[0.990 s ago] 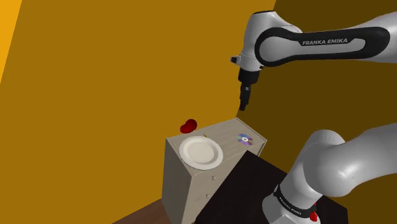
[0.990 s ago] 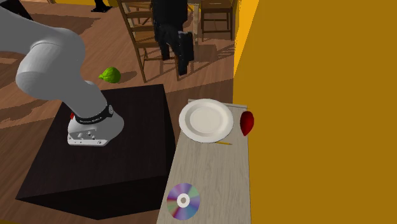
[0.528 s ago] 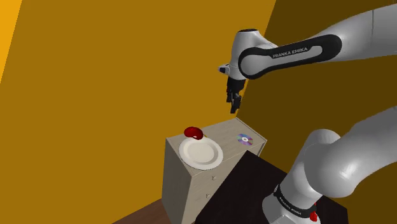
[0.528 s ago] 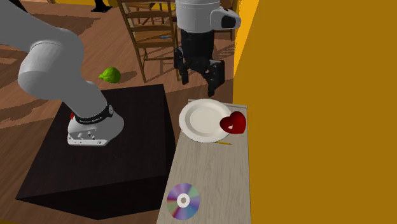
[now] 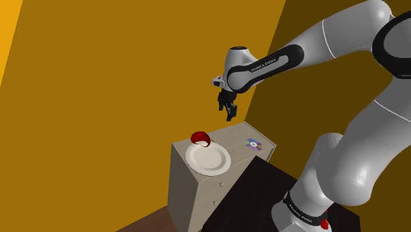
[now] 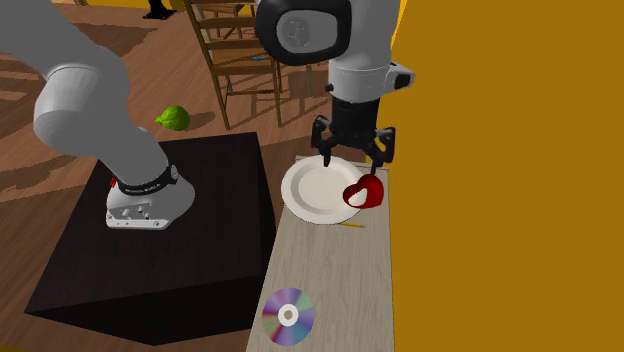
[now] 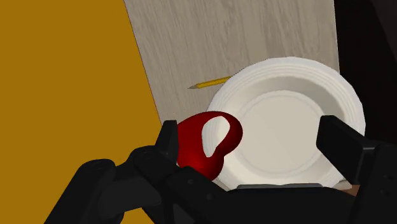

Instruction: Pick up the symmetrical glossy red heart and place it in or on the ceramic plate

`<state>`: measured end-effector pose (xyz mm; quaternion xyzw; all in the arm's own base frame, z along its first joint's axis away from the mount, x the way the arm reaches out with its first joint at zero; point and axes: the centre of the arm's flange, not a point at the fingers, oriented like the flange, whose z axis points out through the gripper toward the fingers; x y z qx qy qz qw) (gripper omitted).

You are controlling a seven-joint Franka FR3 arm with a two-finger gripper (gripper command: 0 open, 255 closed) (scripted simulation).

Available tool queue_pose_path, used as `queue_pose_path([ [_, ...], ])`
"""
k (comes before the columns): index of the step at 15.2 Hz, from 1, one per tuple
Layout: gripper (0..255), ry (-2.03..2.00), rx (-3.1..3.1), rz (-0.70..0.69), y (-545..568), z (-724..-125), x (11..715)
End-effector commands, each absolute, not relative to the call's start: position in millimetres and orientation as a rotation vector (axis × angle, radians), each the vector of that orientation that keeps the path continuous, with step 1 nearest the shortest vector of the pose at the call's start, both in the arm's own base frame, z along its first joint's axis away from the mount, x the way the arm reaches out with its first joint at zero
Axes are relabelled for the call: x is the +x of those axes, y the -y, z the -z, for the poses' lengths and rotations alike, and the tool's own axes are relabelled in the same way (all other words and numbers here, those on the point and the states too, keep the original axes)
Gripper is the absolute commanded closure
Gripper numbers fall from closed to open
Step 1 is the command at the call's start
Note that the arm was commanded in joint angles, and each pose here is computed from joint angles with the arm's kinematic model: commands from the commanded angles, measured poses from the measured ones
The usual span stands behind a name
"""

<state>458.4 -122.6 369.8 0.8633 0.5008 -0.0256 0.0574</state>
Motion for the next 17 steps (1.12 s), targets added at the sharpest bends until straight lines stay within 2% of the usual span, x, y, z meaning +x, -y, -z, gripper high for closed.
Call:
queue_pose_path([
  [1, 0, -1.63, 2.546, 0.07, 123, -350, 481],
  [11, 0, -2.11, 2.168, 0.032, 107, -263, 571],
  [17, 0, -2.113, 2.164, 0.032, 109, -236, 573],
])
